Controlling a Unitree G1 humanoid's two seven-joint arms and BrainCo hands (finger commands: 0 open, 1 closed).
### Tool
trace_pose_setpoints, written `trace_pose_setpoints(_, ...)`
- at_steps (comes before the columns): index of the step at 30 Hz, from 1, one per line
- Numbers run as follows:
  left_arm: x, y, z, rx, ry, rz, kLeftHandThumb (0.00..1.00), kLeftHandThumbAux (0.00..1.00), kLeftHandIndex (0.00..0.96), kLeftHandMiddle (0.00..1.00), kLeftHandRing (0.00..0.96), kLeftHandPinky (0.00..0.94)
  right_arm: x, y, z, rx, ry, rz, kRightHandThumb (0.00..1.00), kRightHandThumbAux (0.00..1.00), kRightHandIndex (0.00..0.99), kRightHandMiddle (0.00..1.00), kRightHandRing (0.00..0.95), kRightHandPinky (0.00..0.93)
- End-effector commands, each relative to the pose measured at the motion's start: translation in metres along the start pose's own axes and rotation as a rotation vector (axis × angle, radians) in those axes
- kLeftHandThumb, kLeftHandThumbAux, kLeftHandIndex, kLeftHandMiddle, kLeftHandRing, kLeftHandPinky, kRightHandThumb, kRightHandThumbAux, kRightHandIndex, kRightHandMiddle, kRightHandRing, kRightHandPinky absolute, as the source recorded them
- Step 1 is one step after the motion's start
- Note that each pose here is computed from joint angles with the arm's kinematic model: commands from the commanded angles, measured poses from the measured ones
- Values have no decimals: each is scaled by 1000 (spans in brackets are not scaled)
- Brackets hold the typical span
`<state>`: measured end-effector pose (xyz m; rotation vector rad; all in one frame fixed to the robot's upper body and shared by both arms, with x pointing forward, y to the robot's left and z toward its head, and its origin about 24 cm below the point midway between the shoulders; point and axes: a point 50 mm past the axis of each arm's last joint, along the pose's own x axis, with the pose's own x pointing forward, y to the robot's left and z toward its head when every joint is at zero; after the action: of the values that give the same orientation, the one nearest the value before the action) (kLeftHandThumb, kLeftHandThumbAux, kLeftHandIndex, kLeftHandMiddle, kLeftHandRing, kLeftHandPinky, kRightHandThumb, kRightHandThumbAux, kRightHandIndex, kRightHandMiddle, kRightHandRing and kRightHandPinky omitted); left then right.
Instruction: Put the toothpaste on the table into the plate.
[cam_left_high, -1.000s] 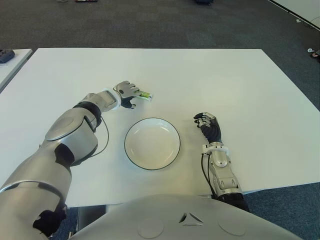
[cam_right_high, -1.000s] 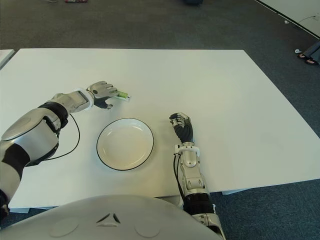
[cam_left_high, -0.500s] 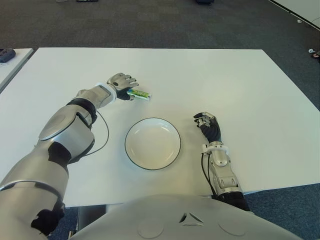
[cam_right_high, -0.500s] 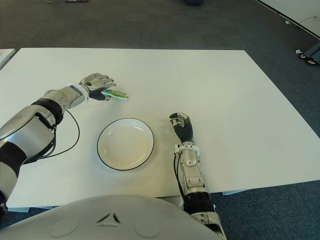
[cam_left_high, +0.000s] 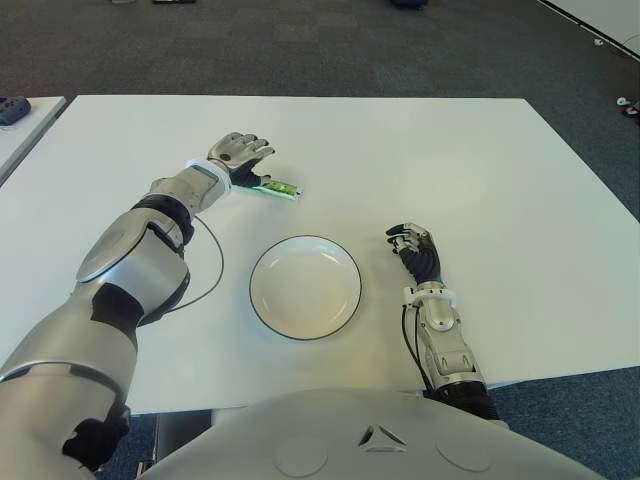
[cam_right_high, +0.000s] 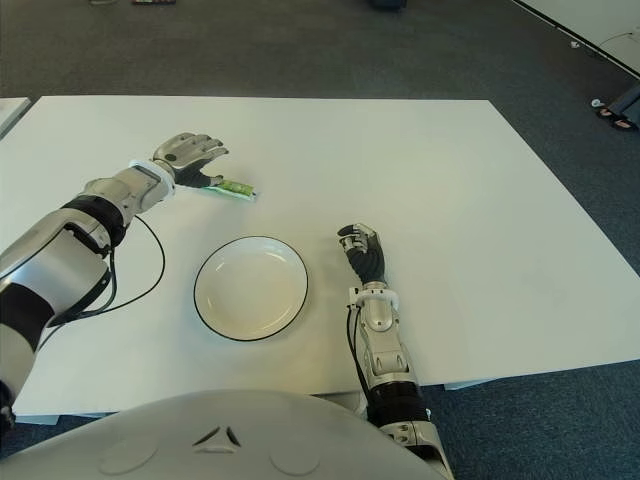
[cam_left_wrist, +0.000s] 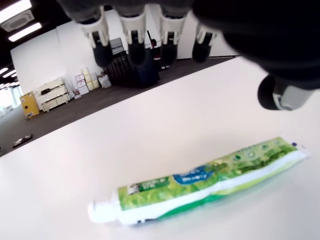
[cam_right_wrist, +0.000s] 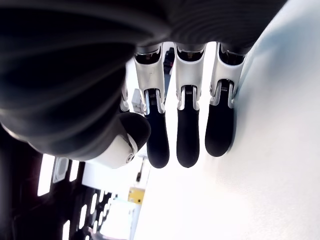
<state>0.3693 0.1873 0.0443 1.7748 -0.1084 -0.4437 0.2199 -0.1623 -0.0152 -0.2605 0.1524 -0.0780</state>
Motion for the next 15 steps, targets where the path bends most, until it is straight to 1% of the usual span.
trace_pose_setpoints(1,1,-4,1,-84,44,-25,495,234,0,0,0,11,-1,0,-6,4,29,4,715,735,419,429,418,451)
trace_pose_setpoints(5,1,-5,1,-165,74,-38,495,227,0,0,0,12,-1,-1,-5,6,27,0,714,735,419,431,423,464)
trace_pose_setpoints(9,1,-8,2,-216,85,-58,491,220,0,0,0,16,-1,-1,-5,6,28,-2,714,735,420,433,426,466)
trace_pose_setpoints(15,0,-14,3,-290,112,-132,494,215,0,0,0,32,-1,-1,-6,6,32,-5,714,735,420,431,423,453)
